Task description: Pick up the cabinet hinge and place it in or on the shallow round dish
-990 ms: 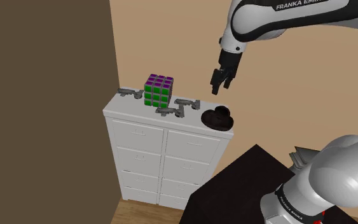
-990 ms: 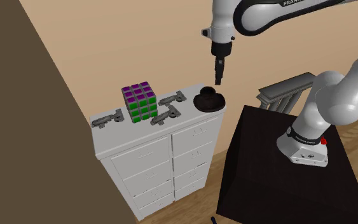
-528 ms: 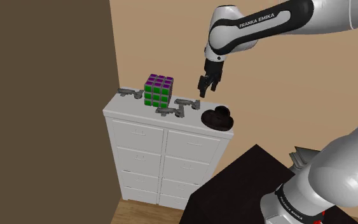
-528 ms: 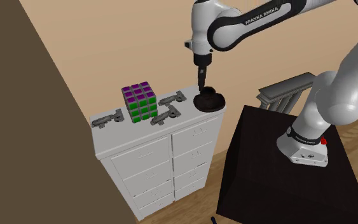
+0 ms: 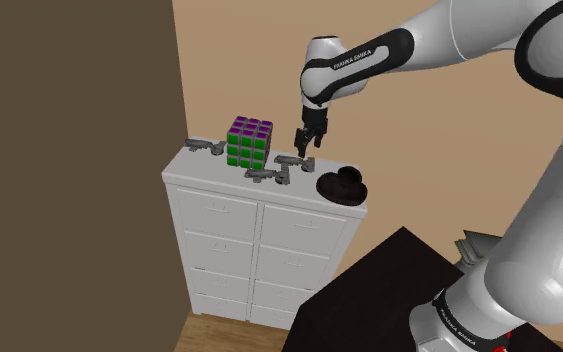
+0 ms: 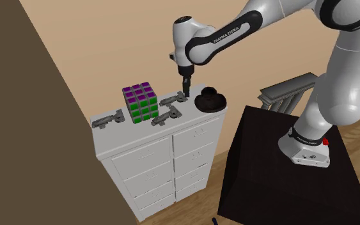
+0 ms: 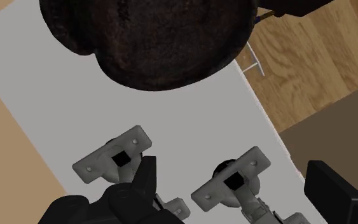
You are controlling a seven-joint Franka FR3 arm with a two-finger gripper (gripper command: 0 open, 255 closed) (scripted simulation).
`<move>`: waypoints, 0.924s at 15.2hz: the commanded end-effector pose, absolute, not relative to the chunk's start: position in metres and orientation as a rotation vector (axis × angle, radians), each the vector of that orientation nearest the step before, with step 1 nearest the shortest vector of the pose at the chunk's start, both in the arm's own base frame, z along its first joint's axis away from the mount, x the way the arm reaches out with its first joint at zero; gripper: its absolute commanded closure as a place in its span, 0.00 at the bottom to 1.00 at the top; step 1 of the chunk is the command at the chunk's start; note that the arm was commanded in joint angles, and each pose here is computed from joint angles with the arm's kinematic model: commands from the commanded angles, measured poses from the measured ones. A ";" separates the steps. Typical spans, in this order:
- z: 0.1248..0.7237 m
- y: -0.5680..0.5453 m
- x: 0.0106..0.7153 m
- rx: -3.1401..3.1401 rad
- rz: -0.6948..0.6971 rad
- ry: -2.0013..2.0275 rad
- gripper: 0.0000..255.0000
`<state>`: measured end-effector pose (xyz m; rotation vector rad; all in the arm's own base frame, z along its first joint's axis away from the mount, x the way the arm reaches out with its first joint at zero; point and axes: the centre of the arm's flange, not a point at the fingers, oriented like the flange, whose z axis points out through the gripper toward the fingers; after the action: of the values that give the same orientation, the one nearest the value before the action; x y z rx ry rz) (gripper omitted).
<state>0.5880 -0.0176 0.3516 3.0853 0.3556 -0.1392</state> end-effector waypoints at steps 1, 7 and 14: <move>0.333 -0.020 0.609 3.075 -0.144 0.370 0.00; 0.281 -0.029 0.669 3.046 -0.158 0.413 0.00; 0.229 -0.036 0.716 3.022 -0.169 0.447 0.00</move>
<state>0.7135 -0.0347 0.2351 3.0237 0.4447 -0.1696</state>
